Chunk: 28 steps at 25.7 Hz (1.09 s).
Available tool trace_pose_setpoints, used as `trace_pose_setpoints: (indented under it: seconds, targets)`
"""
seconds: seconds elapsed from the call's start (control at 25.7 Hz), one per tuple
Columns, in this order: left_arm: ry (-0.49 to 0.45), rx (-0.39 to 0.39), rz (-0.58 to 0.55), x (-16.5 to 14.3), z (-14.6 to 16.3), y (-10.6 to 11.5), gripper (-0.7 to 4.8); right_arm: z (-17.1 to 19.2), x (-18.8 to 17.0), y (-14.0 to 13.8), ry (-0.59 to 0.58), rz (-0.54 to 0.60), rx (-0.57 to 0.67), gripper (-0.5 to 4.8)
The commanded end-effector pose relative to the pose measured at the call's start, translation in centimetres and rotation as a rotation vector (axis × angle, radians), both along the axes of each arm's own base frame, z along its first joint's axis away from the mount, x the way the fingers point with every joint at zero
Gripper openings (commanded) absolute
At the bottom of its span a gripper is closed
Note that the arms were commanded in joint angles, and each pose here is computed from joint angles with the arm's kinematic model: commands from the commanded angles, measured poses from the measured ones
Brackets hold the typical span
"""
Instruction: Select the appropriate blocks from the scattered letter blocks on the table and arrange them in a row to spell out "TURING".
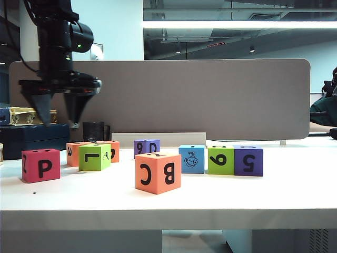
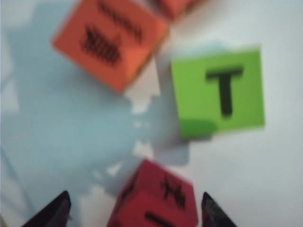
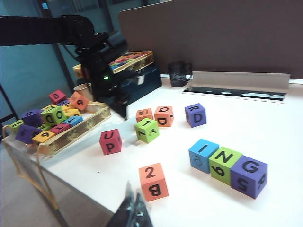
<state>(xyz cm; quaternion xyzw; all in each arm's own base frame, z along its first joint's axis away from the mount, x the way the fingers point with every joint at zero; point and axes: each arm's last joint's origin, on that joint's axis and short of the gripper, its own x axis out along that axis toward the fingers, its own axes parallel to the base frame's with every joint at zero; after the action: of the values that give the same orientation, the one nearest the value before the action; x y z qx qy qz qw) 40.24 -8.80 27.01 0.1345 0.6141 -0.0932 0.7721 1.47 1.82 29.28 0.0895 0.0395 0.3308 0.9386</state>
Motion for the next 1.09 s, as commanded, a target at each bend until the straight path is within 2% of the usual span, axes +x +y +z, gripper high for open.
trace_pose_setpoints:
  seconds: [0.04,0.23,0.43,0.54,0.7,1.09]
  targets:
    - [0.026,0.036,-0.060,-0.4,0.3,0.2,3.50,0.2,-0.2,0.0,-0.023,-0.013,0.000,-0.01]
    - [0.062,0.067,-0.168,-0.7,0.0,0.3,3.50,0.2,-0.2,0.0,-0.023,-0.012,0.000,-0.01]
    - [0.215,0.066,-0.185,-2.0,-2.0,0.5,3.49,0.2,-0.2,0.0,-0.023,-0.012,0.000,-0.01]
    - [0.268,0.074,-0.197,-2.5,-3.7,0.6,3.49,0.2,-0.2,0.0,-0.023,-0.013,0.000,-0.01]
    - [0.274,0.076,-0.210,-2.7,-5.6,0.7,3.49,0.2,-0.2,0.0,-0.023,-0.012,0.000,-0.01]
    - [0.255,0.081,-0.210,-2.9,-4.7,0.7,3.41,0.2,-0.2,0.0,-0.023,-0.013,0.000,-0.01]
